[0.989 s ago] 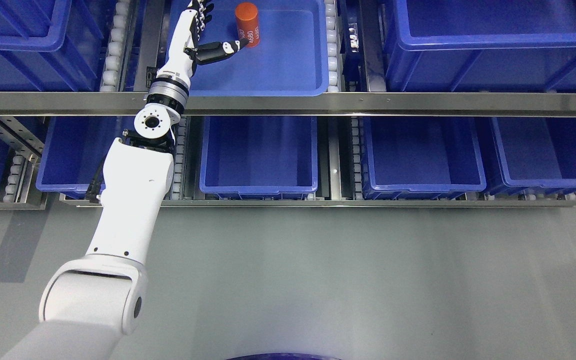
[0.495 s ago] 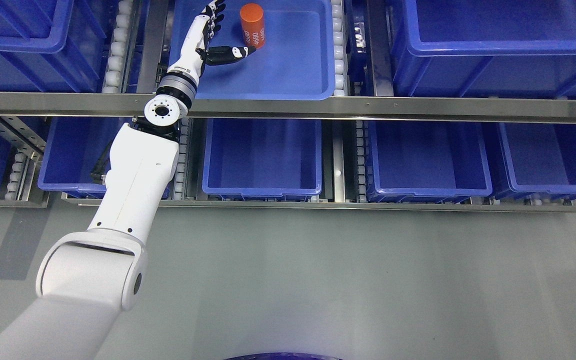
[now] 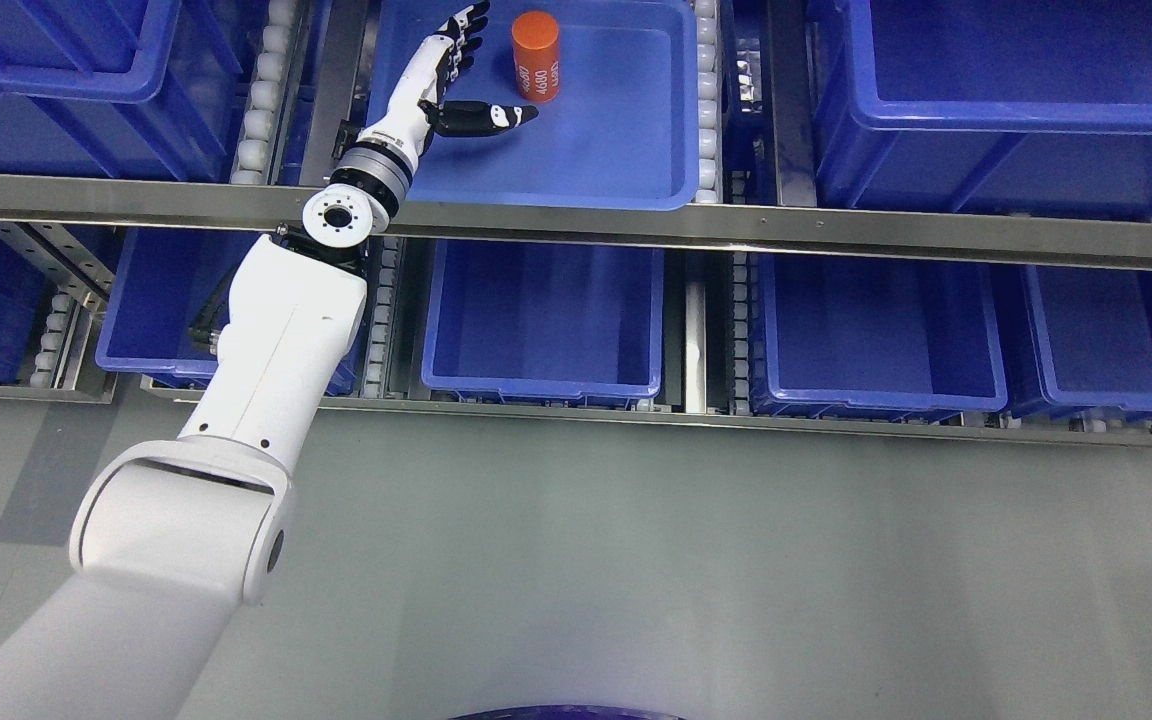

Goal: Grab orange capacitor from left shelf to right desk
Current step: 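Reach the left hand toward the orange container in the blue bin, then close the left hand fingers around the orange container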

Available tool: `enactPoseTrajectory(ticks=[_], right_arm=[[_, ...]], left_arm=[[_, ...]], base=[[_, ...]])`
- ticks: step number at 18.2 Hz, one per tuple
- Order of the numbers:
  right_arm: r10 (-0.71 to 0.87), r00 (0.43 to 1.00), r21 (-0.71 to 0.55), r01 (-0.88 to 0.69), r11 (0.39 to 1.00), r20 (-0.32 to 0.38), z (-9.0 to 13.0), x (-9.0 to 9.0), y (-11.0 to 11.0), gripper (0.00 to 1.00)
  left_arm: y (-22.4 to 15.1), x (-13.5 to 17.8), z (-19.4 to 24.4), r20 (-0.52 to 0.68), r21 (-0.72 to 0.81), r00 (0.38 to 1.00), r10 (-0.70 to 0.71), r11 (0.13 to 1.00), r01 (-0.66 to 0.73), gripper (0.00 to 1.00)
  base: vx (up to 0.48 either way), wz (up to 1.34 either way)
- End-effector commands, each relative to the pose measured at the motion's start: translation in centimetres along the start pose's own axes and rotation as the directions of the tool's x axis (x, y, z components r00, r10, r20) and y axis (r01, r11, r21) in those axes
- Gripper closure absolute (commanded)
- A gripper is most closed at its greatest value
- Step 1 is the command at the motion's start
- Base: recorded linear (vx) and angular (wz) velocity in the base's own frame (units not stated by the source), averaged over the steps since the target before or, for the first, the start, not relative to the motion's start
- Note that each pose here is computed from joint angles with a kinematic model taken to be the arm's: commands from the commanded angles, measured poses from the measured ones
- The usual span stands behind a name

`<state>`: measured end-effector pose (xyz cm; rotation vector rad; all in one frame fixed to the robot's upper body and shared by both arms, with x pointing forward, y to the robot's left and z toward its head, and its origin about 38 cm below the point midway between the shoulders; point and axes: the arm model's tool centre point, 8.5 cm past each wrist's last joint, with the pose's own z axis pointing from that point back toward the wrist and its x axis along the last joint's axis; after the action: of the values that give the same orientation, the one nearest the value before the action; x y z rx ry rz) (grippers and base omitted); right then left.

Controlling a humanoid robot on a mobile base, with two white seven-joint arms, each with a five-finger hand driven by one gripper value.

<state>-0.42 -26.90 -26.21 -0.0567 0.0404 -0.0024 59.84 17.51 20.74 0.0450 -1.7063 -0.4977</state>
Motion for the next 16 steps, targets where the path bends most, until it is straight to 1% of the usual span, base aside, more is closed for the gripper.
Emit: enactPoseTrajectory(ticks=[1, 7, 9, 12, 16], right_arm=[[-0.011, 1.000, -0.017, 0.011, 1.000, -0.010, 0.0, -1.4, -1.1, 0.00], [-0.013, 1.000, -0.017, 0.013, 1.000, -0.010, 0.0, -1.4, -1.1, 0.00], [-0.013, 1.000, -0.017, 0.013, 1.000, -0.010, 0.0, -1.4, -1.1, 0.00], [-0.011, 1.000, -0.017, 0.011, 1.000, -0.010, 0.0, -1.4, -1.1, 0.00], [-0.013, 1.000, -0.017, 0.013, 1.000, -0.010, 0.0, -1.4, -1.1, 0.00]], left_arm=[[-0.1, -0.5, -0.1, -0.026, -0.049, 0.998, -0.051, 0.998, 0.050, 0.02], [-0.8, -0.5, -0.1, -0.022, -0.074, 0.997, -0.069, 0.995, 0.067, 0.02], [-0.9, -0.2, -0.1, 0.009, -0.074, 0.997, -0.071, 0.995, 0.072, 0.02], [-1.2, -0.1, -0.2, 0.013, -0.087, 0.996, -0.087, 0.992, 0.088, 0.02], [-0.9, 0.9, -0.6, 0.030, -0.082, 0.995, -0.096, 0.992, 0.098, 0.06]], base=[[0.009, 0.05], [0.005, 0.01], [0.000, 0.00], [0.004, -0.02], [0.009, 0.02]])
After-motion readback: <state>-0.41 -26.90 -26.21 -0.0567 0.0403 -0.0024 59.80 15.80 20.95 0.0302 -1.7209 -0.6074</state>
